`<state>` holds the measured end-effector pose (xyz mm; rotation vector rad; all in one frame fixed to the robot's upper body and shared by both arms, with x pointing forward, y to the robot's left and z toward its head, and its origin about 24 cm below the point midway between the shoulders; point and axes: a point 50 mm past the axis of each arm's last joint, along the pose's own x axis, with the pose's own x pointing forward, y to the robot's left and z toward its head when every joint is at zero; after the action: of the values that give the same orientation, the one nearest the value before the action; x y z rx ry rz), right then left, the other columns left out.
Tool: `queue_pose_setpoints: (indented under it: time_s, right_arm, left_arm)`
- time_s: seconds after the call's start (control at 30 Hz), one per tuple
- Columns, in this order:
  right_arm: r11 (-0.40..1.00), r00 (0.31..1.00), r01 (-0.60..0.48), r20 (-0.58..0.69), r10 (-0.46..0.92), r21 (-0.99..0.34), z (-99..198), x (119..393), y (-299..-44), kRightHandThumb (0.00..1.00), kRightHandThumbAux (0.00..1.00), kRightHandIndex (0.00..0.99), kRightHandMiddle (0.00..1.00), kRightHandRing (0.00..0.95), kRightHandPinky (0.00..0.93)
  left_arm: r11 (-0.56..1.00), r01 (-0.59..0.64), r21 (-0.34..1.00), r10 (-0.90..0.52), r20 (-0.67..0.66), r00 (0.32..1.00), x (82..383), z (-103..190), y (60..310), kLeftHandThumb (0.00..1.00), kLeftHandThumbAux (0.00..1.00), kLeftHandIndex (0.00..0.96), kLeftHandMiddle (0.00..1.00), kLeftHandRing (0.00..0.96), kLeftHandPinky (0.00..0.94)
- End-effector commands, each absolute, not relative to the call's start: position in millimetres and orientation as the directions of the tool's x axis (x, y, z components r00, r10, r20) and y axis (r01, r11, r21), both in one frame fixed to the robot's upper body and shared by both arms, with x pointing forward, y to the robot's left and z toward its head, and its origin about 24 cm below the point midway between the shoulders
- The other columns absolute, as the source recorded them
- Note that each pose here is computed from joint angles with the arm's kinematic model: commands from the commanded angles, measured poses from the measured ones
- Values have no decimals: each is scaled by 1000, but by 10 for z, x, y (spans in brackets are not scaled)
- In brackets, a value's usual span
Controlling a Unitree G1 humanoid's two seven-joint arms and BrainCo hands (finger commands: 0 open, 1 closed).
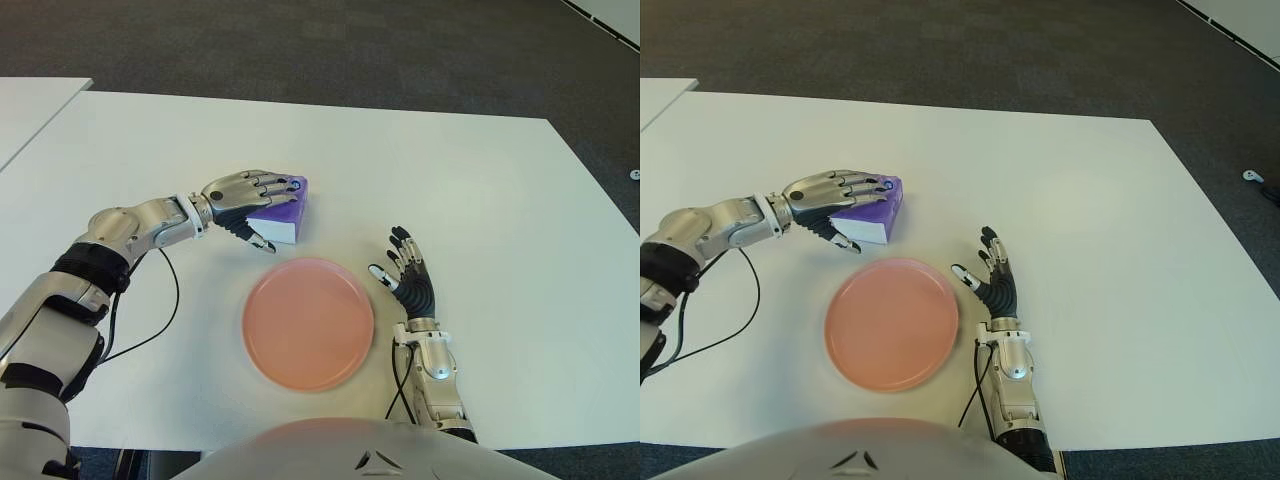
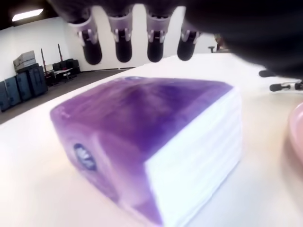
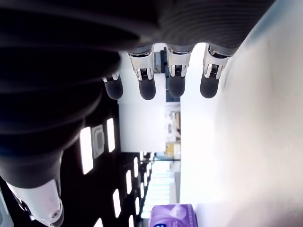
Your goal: Put the tissue paper into the plate.
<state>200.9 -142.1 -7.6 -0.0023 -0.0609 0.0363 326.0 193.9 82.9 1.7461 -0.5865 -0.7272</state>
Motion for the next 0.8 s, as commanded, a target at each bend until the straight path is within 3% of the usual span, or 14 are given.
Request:
queue_pose_setpoints:
  time_s: [0.03, 0.4, 0.8]
  right_arm:
    - [1000, 982, -30, -185, 31, 3, -512, 1733, -1483, 0, 703, 0, 0, 0, 0]
    - [1000, 979, -24, -204, 25, 6, -520, 1724, -1475, 0, 707, 0, 0, 0, 0]
    - [1000, 975, -9, -221, 13, 15, -524, 1706, -1476, 0, 723, 0, 0, 0, 0]
  left_arm:
    - [-330, -62, 942, -681, -192, 707, 3330, 777, 1958, 22, 186, 0, 0, 0, 0]
    - [-390, -151, 908, -669, -167, 724, 3424, 675, 1998, 52, 186, 0, 0, 0, 0]
    - [-390, -221, 894, -650, -97, 754, 3482, 696, 2057, 14, 194, 0, 0, 0, 0]
